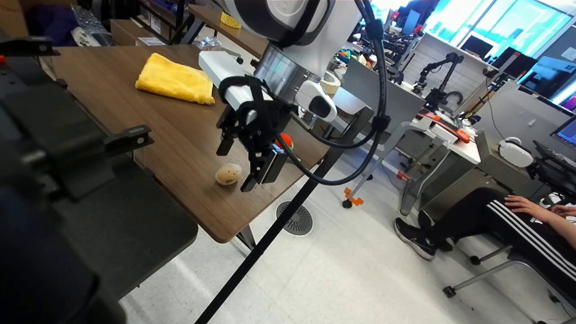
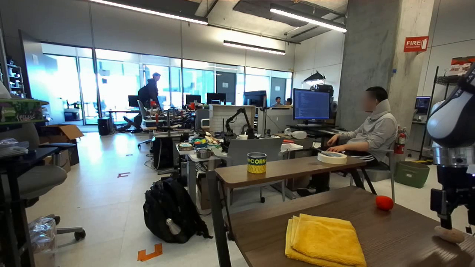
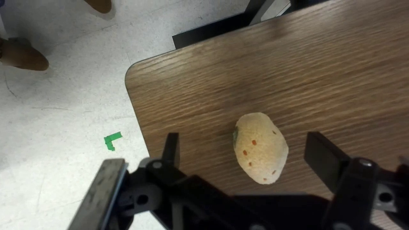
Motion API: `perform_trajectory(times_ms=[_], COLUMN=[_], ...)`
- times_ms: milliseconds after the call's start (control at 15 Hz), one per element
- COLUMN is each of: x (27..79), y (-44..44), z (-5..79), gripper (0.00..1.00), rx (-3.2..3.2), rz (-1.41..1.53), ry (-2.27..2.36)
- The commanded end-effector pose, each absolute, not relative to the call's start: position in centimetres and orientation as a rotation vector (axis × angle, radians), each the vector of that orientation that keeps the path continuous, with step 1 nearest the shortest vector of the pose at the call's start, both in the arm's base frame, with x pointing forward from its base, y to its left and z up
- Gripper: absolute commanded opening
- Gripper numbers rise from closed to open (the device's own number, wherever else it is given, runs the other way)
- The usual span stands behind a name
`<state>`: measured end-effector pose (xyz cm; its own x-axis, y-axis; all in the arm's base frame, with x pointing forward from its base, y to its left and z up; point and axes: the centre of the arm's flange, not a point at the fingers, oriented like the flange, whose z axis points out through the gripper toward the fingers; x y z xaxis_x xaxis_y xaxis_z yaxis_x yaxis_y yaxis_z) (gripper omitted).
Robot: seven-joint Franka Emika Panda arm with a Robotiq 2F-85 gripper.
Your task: Move the brown object to the left then wipe the table with the yellow towel
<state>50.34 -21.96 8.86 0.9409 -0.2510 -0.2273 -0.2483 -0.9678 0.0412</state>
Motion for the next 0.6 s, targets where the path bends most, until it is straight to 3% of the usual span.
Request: perform_trajectory(times_ms=[0, 533], x=[51.1, 52.4], y=[-22.1, -21.6], z=[7.6, 8.1], gripper=[1.00, 1.00], rx=[3.089, 3.114], rz=[-0.341, -0.211], ry=[-0.399, -0.371])
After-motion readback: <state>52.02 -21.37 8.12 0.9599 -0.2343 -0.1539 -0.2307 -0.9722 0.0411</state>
